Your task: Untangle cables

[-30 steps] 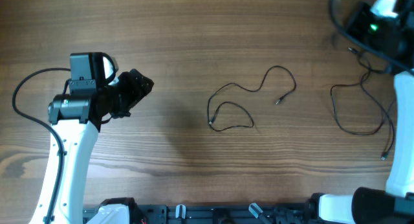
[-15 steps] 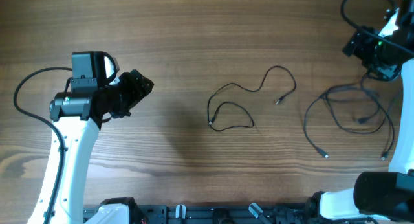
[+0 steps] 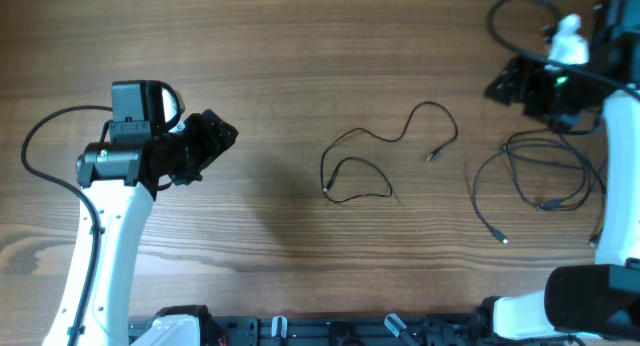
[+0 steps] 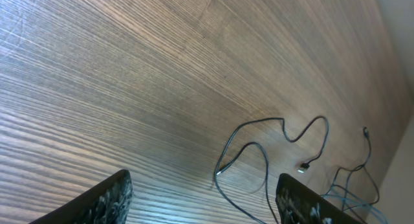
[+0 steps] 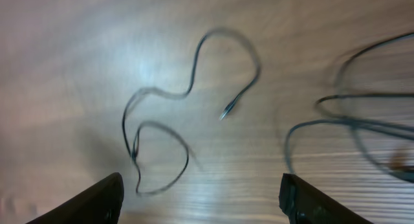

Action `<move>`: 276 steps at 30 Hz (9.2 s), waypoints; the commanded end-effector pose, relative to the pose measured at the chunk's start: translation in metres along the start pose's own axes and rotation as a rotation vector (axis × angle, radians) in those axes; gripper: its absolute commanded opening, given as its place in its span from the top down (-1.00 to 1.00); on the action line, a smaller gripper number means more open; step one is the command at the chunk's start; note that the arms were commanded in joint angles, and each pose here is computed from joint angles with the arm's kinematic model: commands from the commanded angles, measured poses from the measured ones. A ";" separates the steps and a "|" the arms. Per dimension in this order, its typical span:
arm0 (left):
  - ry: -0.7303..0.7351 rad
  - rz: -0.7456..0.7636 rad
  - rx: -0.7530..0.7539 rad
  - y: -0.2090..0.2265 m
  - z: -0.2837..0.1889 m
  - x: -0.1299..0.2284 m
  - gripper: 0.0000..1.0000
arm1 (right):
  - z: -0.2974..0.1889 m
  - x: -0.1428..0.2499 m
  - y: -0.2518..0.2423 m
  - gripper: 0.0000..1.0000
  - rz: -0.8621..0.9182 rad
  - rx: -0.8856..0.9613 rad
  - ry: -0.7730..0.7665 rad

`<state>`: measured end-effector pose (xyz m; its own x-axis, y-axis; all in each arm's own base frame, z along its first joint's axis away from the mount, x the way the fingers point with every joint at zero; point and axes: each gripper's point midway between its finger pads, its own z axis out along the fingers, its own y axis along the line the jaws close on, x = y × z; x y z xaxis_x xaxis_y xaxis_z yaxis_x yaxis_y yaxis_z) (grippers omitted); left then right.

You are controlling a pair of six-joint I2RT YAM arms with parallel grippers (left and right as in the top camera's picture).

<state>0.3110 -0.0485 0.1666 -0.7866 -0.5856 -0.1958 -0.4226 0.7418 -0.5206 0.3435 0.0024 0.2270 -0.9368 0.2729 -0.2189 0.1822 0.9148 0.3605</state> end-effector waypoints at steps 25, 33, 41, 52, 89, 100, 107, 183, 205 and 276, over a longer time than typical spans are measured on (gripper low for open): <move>0.026 0.048 -0.032 0.008 0.001 0.006 -0.50 | 0.204 0.189 0.078 -0.80 0.316 0.010 0.361; 0.030 0.049 -0.034 0.009 0.001 0.006 -0.49 | 0.212 0.177 0.101 0.01 0.374 -0.065 0.297; 0.037 0.046 -0.039 0.010 0.001 0.008 -0.50 | 0.187 0.111 0.149 0.91 0.064 -0.309 0.084; 0.041 0.044 -0.042 0.011 0.001 0.009 -0.50 | 0.024 -0.054 0.118 0.91 -0.083 -0.180 -0.415; 0.043 0.044 -0.044 0.011 0.001 0.010 -0.50 | -0.007 0.005 -0.139 0.35 0.464 0.157 -0.192; 0.044 0.043 -0.044 0.011 0.001 0.010 -0.50 | 0.079 0.022 -0.214 0.49 0.689 0.332 -0.157; 0.044 0.043 -0.044 0.011 0.001 0.010 -0.50 | 0.082 0.043 -0.260 0.39 0.865 0.526 -0.143; -0.436 0.304 -0.124 0.025 -0.071 0.029 -1.00 | -0.022 0.082 0.013 -0.99 -0.225 0.083 -0.560; -0.505 0.286 -0.136 0.055 -0.085 0.047 -1.00 | -0.032 0.109 -0.002 -0.99 -0.193 0.099 -0.603; -0.505 0.286 -0.136 0.055 -0.085 0.047 -1.00 | 0.023 0.108 -0.019 -0.99 -0.486 -0.033 -1.252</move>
<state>0.2129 -0.0092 0.1989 -0.5904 -0.4091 -0.6957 -0.2960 0.9117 -0.2849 0.2463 0.0219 0.1730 -0.0129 0.0347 -0.9993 -0.1104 0.9932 0.0359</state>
